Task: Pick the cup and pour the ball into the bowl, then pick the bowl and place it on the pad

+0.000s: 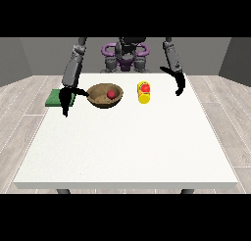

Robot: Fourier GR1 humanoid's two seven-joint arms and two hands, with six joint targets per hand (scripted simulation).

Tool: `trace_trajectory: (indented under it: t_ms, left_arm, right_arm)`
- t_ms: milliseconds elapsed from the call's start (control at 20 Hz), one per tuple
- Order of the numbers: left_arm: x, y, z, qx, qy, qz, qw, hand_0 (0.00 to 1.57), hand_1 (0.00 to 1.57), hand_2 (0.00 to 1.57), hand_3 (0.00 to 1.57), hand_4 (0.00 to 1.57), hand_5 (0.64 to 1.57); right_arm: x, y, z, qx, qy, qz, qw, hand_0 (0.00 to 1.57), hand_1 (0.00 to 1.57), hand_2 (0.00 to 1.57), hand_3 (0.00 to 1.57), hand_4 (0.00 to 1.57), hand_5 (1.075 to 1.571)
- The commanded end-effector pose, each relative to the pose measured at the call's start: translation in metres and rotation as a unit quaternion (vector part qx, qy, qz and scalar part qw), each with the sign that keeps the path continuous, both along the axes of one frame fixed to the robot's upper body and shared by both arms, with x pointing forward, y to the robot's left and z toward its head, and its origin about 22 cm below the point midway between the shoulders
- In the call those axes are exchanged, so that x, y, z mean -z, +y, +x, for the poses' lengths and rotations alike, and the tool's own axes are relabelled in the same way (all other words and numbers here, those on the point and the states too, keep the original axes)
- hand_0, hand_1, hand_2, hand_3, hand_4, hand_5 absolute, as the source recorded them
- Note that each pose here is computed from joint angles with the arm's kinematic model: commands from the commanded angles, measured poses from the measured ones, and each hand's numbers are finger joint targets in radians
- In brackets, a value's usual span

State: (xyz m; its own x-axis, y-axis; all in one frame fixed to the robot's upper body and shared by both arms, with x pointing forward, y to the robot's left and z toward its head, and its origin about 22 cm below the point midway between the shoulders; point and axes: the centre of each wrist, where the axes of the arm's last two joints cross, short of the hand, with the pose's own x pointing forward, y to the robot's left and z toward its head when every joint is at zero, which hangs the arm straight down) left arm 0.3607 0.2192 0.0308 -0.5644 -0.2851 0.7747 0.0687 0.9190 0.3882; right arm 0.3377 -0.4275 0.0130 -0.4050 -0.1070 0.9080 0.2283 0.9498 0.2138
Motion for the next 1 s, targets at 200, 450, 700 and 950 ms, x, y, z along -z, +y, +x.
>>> trace_trajectory:
  t_ms: [200,450,700,950]
  left_arm:
    - [0.056,0.029,-0.026,-0.03,0.107,-0.019,0.994,0.0,0.0,0.0,0.0,0.0,0.669]
    - [0.097,0.048,-0.053,-0.089,0.153,-0.032,0.984,0.0,0.0,0.0,0.0,0.0,0.688]
    - [0.049,0.035,-0.033,-0.051,0.115,-0.023,0.992,0.0,0.0,0.0,0.0,0.0,0.696]
    - [0.048,0.028,-0.03,-0.048,0.085,-0.035,0.995,0.0,0.0,0.0,0.0,0.0,0.699]
  right_arm:
    - [0.022,0.055,0.019,-0.062,0.085,0.076,0.9916,0.0,0.0,0.0,0.0,0.0,1.567]
    - [0.059,0.107,0.007,-0.092,0.143,0.048,0.9843,0.0,0.0,0.0,0.0,0.0,1.57]
    - [0.072,0.102,0.004,-0.065,0.151,0.094,0.9819,0.0,0.0,0.0,0.0,0.0,1.57]
    - [0.057,0.121,0.025,-0.084,0.125,0.089,0.9846,0.0,0.0,0.0,0.0,0.0,1.57]
